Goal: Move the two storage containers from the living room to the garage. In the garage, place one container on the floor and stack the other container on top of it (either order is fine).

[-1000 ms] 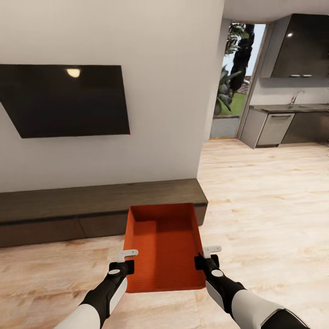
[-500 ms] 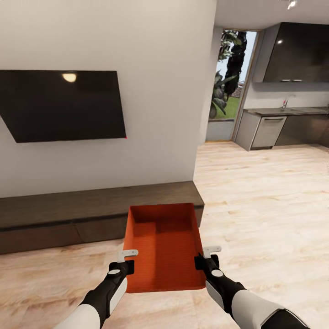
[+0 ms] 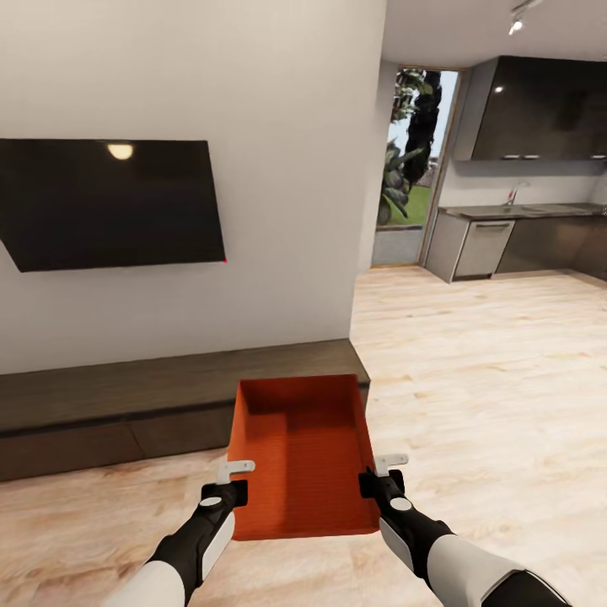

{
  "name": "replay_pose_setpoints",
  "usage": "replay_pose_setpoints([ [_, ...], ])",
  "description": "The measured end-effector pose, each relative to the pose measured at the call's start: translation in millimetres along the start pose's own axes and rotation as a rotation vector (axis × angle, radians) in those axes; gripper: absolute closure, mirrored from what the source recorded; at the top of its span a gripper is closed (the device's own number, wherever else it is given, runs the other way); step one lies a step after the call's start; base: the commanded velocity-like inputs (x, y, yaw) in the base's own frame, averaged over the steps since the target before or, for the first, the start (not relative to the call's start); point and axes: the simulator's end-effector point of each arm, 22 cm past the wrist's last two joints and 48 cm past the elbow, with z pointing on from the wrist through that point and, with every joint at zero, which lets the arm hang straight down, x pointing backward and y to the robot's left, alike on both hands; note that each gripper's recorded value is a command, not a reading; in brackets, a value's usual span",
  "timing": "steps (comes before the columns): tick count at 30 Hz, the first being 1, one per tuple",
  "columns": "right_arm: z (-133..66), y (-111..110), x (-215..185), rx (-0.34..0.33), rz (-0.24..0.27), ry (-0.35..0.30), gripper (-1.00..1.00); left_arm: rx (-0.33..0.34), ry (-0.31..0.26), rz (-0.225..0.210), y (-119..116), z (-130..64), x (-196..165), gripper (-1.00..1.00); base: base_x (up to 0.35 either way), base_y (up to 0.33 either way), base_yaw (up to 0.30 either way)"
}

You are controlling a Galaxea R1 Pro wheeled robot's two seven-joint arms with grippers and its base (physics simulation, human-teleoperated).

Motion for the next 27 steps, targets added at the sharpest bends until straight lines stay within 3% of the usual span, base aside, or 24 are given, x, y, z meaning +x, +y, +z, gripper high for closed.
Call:
replay_pose_setpoints([
  [27, -8.3, -2, -23, 0.004, 0.001, -0.042, 1.00, 0.003, -0.041, -0.004, 0, -10.9, -21, 1.00, 0.000, 0.000, -0.082],
])
